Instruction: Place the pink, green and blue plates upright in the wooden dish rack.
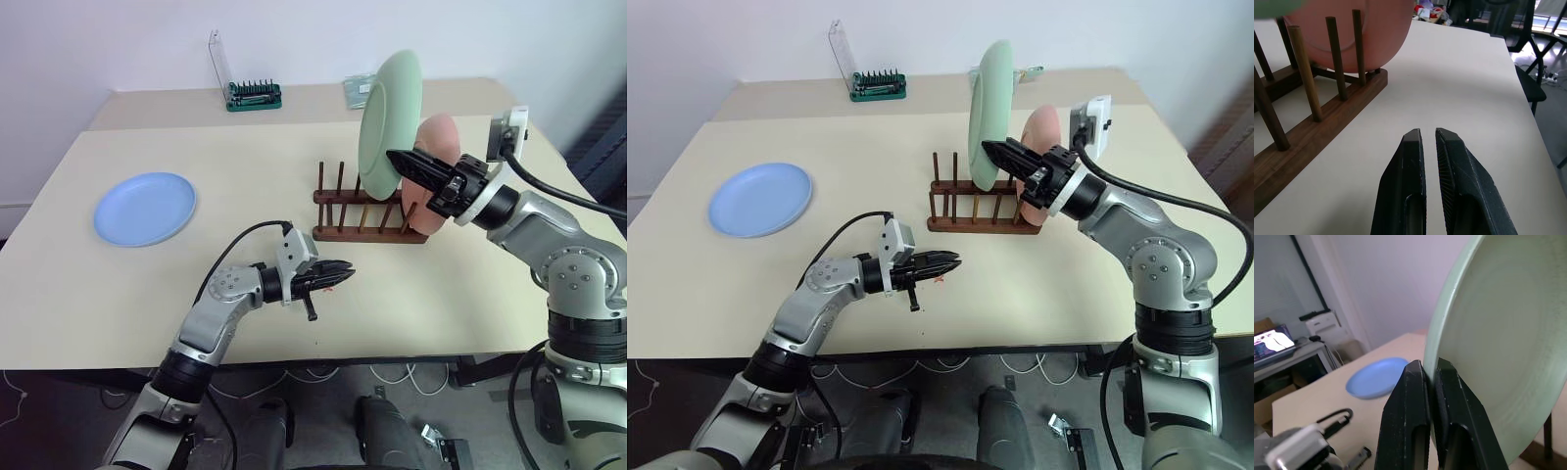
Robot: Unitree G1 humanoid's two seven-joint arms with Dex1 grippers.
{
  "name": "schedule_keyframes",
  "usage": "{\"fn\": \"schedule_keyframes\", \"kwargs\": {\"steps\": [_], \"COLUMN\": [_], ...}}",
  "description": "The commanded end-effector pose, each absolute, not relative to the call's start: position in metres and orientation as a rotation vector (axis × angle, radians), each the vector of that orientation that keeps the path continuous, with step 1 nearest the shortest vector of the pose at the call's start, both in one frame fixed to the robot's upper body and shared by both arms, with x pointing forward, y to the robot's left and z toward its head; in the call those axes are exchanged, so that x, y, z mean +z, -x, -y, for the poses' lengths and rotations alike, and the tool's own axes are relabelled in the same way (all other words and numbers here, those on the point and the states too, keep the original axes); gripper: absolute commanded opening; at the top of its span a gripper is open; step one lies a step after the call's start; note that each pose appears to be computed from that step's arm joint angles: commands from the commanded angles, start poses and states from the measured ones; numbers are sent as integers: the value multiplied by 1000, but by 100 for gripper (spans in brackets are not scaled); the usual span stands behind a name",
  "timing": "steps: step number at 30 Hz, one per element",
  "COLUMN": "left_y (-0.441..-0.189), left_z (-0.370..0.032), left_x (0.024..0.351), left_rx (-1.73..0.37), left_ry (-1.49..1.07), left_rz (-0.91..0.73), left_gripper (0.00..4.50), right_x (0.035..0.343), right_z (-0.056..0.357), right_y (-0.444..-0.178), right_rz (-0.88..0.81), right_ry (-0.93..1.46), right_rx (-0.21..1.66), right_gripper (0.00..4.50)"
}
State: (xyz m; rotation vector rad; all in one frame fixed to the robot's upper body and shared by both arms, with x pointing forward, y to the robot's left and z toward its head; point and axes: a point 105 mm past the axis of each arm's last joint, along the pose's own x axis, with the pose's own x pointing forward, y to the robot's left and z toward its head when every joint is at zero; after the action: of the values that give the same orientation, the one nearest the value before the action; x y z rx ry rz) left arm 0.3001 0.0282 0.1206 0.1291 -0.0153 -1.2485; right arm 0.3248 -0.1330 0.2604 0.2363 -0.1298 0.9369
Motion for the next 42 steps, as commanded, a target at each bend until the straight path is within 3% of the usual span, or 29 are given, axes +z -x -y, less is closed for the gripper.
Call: {"fn": "schedule_keyframes", "kwargs": {"steps": [1,11,14,20,27,33,37,42], "left_y": [-299,-298,-298,-302,-301,-303,-328,-349], "left_z": [-30,-30,-30,-33,-33,-35,-48,-74], "left_x": [130,131,131,133,132,134,150,176], "left_rx": [-1244,-1245,-1244,-1204,-1204,-1181,-1012,-861], "left_ry": [-128,-129,-130,-137,-134,-145,-160,-108], "left_rz": [57,58,60,85,82,103,194,269], "left_gripper": [46,46,46,46,46,46,46,46], "right_x": [257,248,248,252,267,301,318,311], "right_z": [134,137,137,133,130,144,160,158], "right_y": [-326,-333,-333,-330,-324,-317,-312,-311], "right_rz": [120,89,90,110,164,276,321,298], "right_ry": [-235,-249,-246,-198,-96,91,175,255], "right_rx": [933,903,903,908,904,811,743,738], "right_gripper": [6,6,97,397,397,397,397,397]}}
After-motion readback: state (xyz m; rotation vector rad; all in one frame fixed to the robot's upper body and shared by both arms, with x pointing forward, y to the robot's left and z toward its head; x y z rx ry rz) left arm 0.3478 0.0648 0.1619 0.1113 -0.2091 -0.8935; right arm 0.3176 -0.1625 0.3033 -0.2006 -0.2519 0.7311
